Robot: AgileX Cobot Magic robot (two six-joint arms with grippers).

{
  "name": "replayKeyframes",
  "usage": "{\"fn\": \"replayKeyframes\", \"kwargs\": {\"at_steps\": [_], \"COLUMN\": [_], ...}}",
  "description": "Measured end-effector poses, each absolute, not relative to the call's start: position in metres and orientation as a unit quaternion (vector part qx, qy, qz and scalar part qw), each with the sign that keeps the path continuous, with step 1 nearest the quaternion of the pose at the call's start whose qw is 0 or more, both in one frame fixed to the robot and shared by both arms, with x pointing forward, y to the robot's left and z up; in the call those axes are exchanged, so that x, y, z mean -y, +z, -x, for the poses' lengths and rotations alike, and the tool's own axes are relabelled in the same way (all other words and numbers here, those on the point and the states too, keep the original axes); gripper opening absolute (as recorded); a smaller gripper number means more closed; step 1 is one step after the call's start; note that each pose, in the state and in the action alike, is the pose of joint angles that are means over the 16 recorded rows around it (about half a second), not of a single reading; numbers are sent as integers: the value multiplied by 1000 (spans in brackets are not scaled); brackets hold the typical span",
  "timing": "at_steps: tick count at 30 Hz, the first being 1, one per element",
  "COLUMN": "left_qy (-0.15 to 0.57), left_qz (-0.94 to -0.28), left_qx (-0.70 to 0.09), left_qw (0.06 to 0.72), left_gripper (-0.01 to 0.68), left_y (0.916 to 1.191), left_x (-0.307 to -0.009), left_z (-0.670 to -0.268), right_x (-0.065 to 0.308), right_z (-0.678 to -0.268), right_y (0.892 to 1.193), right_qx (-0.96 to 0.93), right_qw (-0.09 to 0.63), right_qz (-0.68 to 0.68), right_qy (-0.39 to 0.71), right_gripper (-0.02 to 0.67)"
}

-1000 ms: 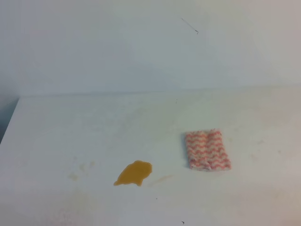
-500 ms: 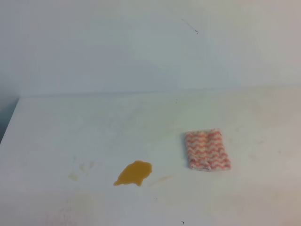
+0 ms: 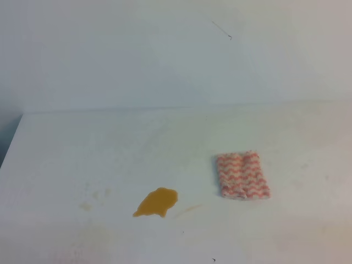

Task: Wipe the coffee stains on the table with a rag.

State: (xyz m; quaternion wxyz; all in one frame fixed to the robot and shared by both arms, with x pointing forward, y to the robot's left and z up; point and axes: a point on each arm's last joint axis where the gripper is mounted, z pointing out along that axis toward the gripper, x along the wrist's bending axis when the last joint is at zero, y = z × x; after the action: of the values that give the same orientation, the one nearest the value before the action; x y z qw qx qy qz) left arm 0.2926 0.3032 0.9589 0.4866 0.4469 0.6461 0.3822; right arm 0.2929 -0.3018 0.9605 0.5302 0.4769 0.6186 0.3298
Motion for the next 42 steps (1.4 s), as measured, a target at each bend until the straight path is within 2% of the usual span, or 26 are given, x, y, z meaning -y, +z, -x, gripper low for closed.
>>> {"fn": "replayKeyframes", "kwargs": {"at_steps": [15, 22, 29, 34, 38, 42], "left_qy": [382, 382, 382, 382, 382, 382], "left_qz": [-447, -447, -447, -447, -447, -447], "left_qx": [-646, -646, -646, -646, -646, -646], "left_qw": [487, 487, 487, 487, 487, 487], "left_gripper": [-1, -1, -1, -1, -1, -1], "left_y": [959, 959, 959, 959, 959, 959], "left_x": [-303, -303, -303, -303, -303, -303], "left_z": [-293, -293, -293, -293, -293, -293], "right_x": [304, 306, 308, 306, 307, 309], "right_z": [-293, -294, -292, -279, -263, -248], "right_y": [964, 973, 1002, 1032, 1049, 1065], "right_qx": [-629, -611, -519, -380, -262, -165], "right_qw": [564, 611, 722, 801, 823, 812], "right_qz": [-443, -411, -335, -270, -234, -216], "right_qy": [300, 289, 311, 376, 447, 516], "right_gripper": [-4, -4, -4, -4, -4, -4]}}
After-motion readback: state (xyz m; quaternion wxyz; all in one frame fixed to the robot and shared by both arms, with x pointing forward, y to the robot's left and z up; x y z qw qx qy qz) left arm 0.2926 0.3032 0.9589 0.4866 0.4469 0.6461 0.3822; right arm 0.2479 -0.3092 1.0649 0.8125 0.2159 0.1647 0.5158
